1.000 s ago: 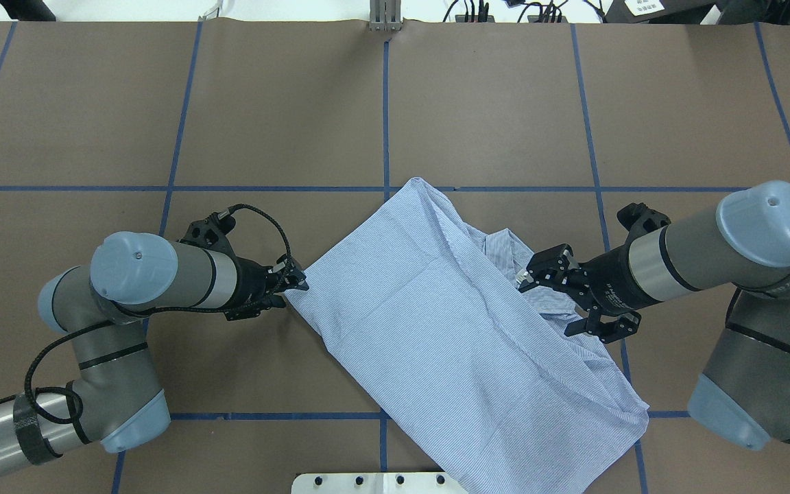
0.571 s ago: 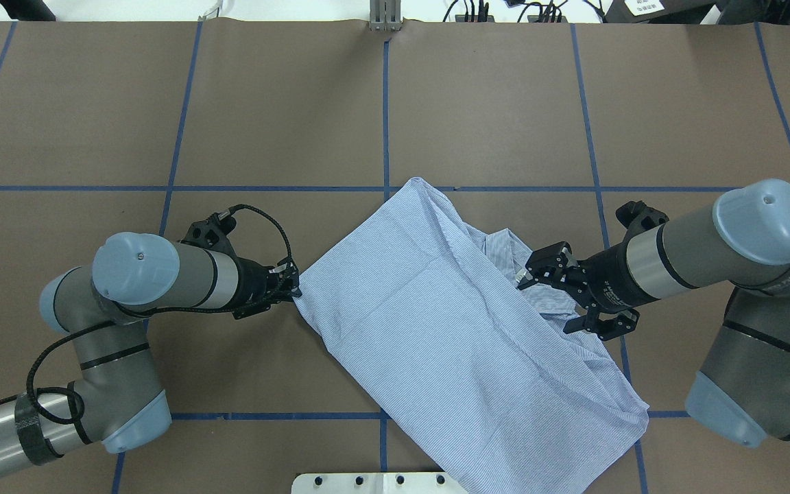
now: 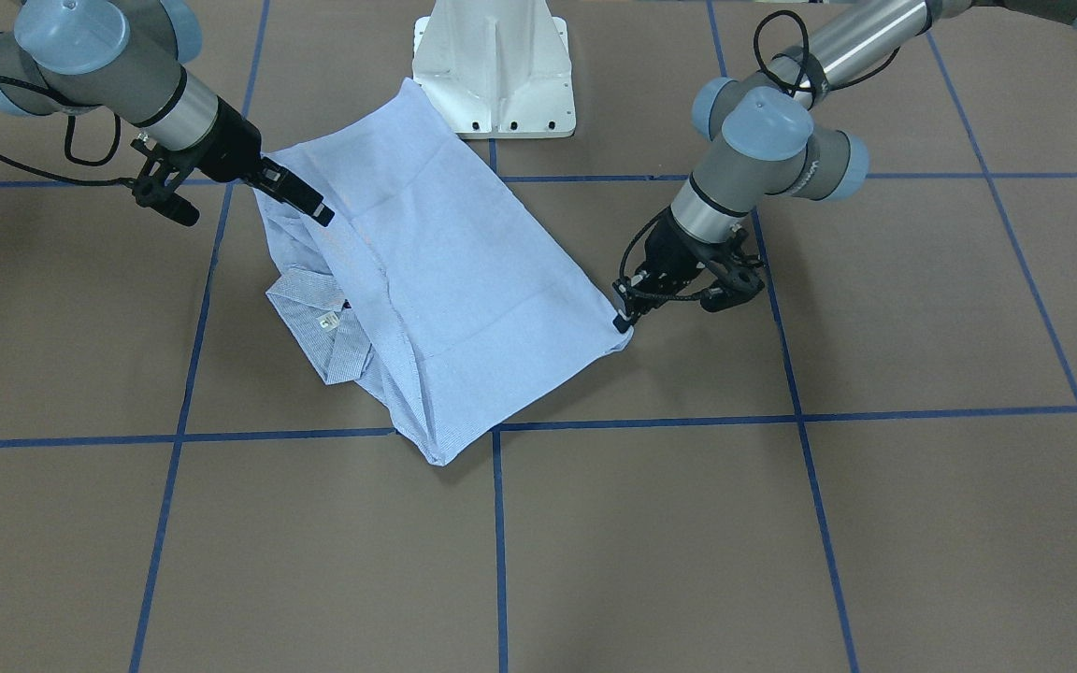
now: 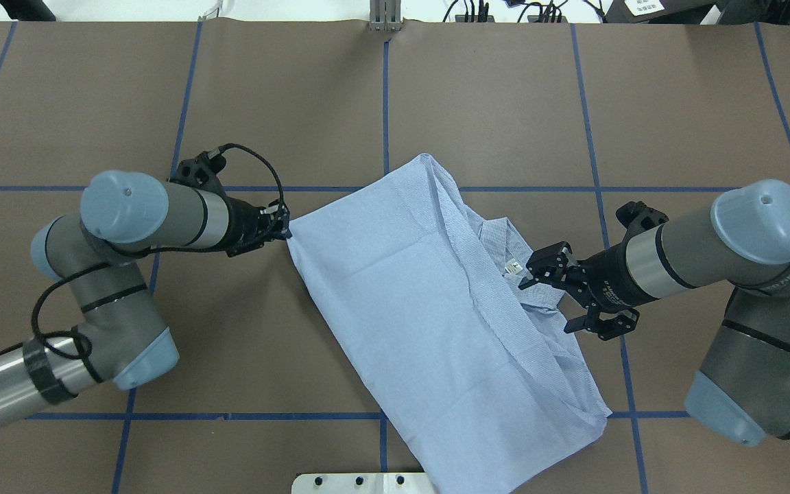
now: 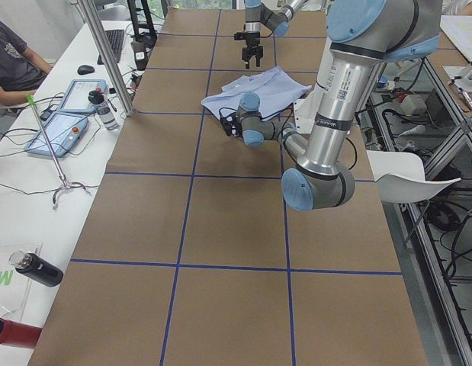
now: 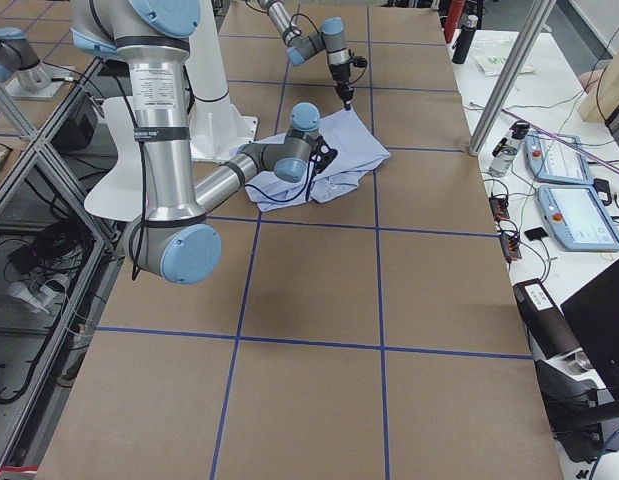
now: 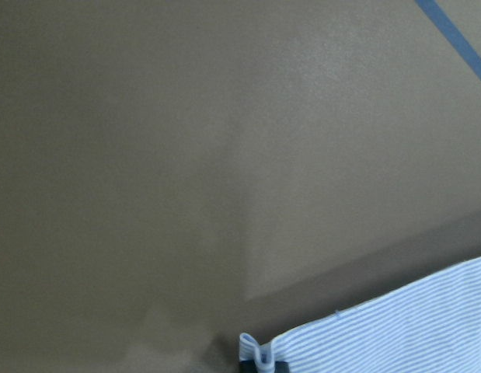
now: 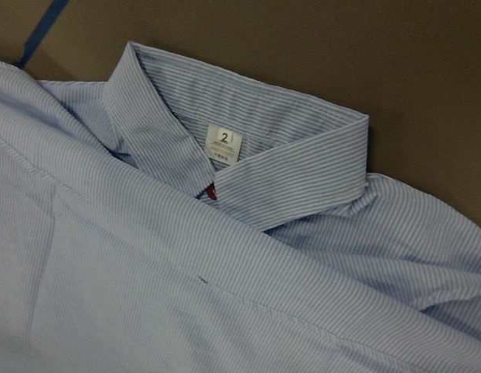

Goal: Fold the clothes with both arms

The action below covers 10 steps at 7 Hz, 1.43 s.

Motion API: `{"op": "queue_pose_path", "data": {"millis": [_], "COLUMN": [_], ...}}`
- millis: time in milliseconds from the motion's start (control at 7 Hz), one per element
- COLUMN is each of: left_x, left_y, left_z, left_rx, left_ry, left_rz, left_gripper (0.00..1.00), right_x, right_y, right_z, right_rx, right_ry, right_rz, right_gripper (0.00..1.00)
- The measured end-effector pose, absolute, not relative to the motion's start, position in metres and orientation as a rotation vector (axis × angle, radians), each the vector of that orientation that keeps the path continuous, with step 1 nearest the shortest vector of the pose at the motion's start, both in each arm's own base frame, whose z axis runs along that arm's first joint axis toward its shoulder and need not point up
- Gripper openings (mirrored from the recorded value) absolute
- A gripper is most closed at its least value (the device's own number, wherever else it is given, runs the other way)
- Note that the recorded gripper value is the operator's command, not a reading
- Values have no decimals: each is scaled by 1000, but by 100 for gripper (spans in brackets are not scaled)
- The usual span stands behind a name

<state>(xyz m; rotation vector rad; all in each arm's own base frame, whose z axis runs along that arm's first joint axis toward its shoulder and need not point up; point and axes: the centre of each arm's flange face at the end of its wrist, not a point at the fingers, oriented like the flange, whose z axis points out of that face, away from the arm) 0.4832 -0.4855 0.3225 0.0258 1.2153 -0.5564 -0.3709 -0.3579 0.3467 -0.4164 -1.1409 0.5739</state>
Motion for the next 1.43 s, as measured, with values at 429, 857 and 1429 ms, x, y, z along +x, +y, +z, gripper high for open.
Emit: {"op": "queue_pose_path", "data": {"millis": [429,857,1429], "left_x": [486,488,397], "left_y": [-620,-659,-602], "left_z": [300,299,309], "left_rx": [160,212,140], "left_ry": [1188,1208,1327], "left_rz": [-597,-565,-457], "left_gripper": [6,62,62], "right_x": [-373,-406,-506], "right_y": [-360,-378,-339], "right_z": [349,325,288], "right_rx": [-409,-360,-113], "right_ry": [-1137,-1173,-1082], "right_rz": [583,588,347], "right_gripper": [100,100,100]}}
